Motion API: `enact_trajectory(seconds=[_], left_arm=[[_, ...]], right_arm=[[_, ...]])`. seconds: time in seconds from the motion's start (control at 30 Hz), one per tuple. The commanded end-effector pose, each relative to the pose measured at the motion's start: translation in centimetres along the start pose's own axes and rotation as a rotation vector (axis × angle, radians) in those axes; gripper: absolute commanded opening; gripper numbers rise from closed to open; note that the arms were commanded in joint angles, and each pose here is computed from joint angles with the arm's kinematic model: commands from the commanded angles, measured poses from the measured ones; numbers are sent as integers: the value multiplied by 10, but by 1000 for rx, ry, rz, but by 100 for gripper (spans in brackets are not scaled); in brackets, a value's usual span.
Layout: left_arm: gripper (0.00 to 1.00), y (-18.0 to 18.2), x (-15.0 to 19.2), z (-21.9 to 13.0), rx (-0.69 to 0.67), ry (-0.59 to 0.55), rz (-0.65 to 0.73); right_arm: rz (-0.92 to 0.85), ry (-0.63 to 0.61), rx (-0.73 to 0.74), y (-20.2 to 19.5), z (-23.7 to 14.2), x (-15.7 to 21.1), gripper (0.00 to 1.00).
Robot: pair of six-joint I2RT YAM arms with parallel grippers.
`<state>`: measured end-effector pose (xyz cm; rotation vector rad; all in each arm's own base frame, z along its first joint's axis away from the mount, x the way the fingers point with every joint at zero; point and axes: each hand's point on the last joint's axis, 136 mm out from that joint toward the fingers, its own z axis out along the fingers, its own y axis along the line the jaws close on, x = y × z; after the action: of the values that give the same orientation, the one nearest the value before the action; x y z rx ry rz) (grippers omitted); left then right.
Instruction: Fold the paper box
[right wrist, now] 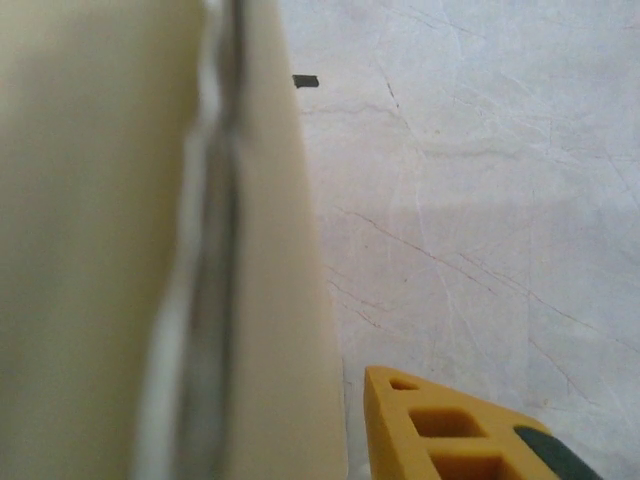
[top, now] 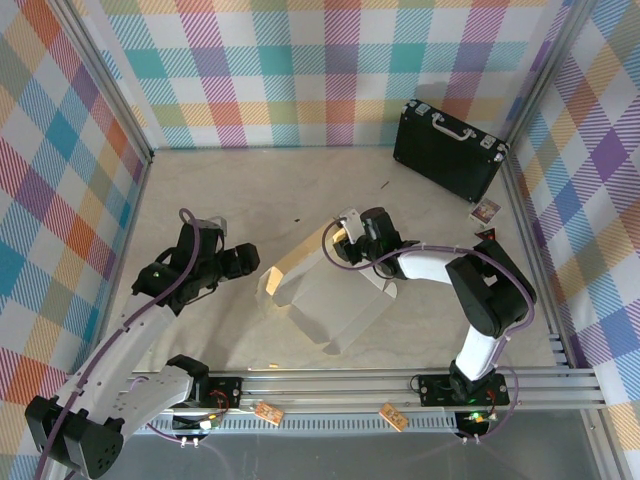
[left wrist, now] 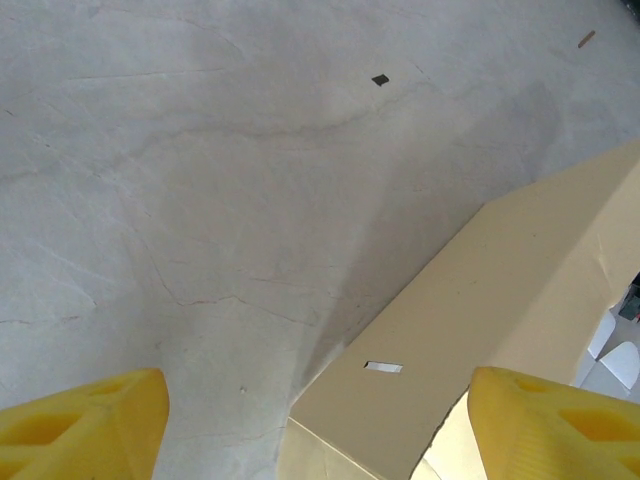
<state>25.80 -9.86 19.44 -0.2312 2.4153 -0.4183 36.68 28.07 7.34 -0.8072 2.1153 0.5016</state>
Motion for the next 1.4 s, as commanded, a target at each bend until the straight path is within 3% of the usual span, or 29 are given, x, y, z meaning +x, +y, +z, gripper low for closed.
enact_trajectory(seconds=[0.0,0.2,0.43,0.63,0.9,1.13,1.37], left_arm=[[78,-1,-2,1,17,-9,-13],[78,4,6,5,15,-5,-16],[77,27,24,9,-27,-46,-132],[78,44,33,13,-64,-90,-168],[77,46,32,27,-64,-119,-117],[77,37,26,28,-24,-142,-72],[77,35,27,25,-4,-140,-55]], right_arm=[[12,-61,-7,-1,-6,-18,30],[19,-75,10,-8,-10,-20,31],[52,-100,19,-14,-12,-23,13],[88,-108,100,-31,-20,-20,9],[81,-125,101,-31,-33,-25,38],[9,-102,54,-19,-44,-22,50],[-80,13,5,-5,-70,-13,51]])
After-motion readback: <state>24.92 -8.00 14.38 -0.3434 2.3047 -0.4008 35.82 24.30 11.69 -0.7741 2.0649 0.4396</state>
